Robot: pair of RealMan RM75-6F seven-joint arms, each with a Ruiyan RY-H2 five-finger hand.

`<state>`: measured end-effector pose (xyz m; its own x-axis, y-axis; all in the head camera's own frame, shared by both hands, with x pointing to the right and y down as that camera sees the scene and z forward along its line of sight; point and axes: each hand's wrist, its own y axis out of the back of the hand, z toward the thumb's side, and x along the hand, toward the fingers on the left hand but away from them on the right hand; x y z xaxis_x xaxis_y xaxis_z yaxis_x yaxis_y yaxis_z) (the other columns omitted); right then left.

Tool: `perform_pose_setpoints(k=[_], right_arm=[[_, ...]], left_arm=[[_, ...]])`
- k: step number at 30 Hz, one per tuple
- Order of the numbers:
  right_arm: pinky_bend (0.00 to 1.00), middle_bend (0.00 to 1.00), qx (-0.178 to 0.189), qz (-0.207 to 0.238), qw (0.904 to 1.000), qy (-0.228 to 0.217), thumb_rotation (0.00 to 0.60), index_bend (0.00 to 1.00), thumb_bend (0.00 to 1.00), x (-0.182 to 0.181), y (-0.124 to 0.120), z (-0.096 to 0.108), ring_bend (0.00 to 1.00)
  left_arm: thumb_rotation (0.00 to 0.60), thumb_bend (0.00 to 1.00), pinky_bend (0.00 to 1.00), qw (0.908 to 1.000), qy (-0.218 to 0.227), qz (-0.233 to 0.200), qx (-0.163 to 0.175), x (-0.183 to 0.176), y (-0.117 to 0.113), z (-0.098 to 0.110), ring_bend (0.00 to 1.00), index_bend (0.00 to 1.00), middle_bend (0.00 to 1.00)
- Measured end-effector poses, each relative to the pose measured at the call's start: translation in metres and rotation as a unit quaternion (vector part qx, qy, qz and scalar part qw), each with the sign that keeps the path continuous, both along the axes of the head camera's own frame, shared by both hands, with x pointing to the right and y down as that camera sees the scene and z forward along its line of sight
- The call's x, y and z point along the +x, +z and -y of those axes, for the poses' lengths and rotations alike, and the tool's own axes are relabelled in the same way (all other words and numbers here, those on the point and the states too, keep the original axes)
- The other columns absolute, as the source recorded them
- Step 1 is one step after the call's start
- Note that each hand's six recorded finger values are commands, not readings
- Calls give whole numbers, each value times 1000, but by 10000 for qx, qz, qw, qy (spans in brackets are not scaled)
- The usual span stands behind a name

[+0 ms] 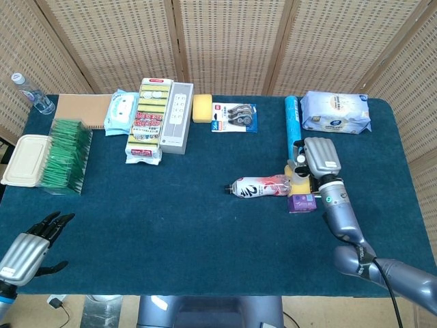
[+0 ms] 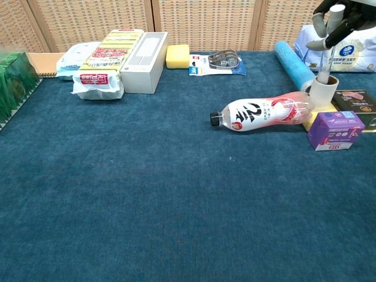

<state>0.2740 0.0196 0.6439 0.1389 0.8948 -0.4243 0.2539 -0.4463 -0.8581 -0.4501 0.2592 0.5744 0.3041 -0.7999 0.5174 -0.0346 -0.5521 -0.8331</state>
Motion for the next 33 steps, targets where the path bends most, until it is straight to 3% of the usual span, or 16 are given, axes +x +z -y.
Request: perform_pose_setpoints(k=[13,22,28,33], right_arm=[[940,929,-81,-96,9999,-10,600,775,351,5,15,2,961],[812,874,-101,-38,9999,22,600,742,336,11,21,1,874],[703,747,-82,-34,10000,4,600,666,335,19,23,-1,740],[602,581,-46,-102,9999,-44,600,536,335,25,21,-3,577]], left_arm=[[600,114,299,10000,-38,20,-37,-1,2,2,104,1,170],[600,113,299,10000,-10,-1,-28,0,2,3,105,1,170],[600,114,299,10000,21,-22,-20,2,1,3,104,1,170],[600,114,299,9999,99,-49,-24,5,1,4,105,1,170]])
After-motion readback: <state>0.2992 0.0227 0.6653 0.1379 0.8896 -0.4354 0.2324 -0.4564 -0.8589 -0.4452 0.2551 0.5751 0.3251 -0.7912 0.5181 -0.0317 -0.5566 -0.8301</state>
